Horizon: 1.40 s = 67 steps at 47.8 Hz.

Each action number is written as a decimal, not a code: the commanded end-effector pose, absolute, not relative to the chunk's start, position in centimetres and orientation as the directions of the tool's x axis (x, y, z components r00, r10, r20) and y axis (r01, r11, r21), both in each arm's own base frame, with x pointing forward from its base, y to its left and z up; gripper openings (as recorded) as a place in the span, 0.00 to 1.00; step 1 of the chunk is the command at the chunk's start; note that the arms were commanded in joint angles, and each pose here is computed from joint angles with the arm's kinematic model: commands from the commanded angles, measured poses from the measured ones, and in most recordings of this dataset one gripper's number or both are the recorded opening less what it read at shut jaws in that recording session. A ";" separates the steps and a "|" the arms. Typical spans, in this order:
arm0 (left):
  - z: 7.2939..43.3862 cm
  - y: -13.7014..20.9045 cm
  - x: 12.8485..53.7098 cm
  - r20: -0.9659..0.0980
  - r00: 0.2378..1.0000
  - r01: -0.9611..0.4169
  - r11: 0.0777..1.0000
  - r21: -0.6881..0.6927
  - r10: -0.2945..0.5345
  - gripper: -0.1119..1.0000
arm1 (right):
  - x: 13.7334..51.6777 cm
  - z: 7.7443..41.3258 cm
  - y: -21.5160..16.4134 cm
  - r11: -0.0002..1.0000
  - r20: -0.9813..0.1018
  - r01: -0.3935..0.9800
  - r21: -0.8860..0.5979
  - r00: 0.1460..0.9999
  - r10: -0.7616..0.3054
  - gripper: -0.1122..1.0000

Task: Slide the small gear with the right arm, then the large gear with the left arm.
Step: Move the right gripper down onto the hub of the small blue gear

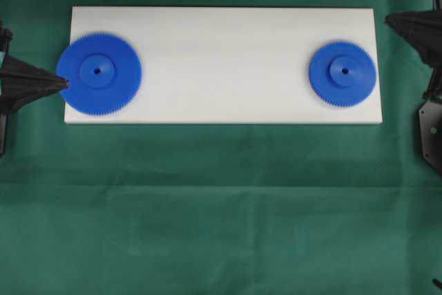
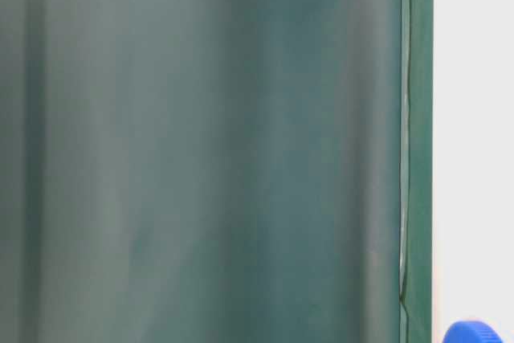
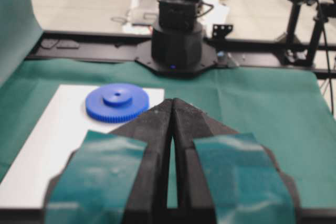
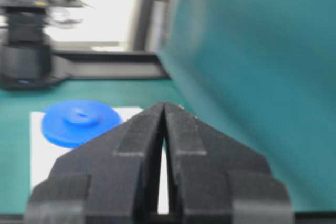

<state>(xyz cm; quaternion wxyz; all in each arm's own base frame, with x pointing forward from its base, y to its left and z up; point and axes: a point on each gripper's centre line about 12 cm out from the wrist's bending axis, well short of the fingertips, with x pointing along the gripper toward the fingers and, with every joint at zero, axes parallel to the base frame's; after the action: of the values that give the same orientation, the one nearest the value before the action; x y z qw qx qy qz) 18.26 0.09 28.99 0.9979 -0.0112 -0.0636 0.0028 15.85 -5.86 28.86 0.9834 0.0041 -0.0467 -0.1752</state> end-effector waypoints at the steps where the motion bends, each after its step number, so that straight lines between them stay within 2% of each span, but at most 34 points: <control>1: 29.4 0.1 18.2 0.144 0.990 -0.003 1.000 -0.024 0.006 0.10 | 15.8 29.0 -6.3 0.929 0.058 0.368 0.035 0.928 -0.369 0.56; 16: 29.2 0.2 18.2 0.139 0.990 -0.011 1.000 -0.026 0.014 0.10 | 16.5 26.0 -7.0 0.908 -0.301 0.412 0.076 0.878 -0.373 0.56; 29: 28.8 0.4 18.2 0.127 0.992 -0.019 0.999 -0.026 0.022 0.10 | 16.3 22.9 -8.0 0.853 -0.515 0.508 0.118 0.766 -0.384 0.56; 43: 28.7 0.4 18.3 0.119 0.993 -0.019 0.999 -0.026 0.022 0.10 | 16.6 21.1 -8.2 0.843 -0.593 0.525 0.117 0.718 -0.364 0.56; 67: 28.2 0.4 18.3 0.110 0.994 -0.019 0.999 -0.026 0.022 0.10 | 18.0 15.3 -8.8 0.797 -0.724 0.583 0.157 0.617 -0.309 0.56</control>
<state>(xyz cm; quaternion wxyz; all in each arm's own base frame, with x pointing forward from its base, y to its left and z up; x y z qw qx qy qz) 18.16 0.32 27.88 0.9986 -0.0116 -0.0499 0.0093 17.43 -8.49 15.17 0.8752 0.1925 0.3646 -0.2530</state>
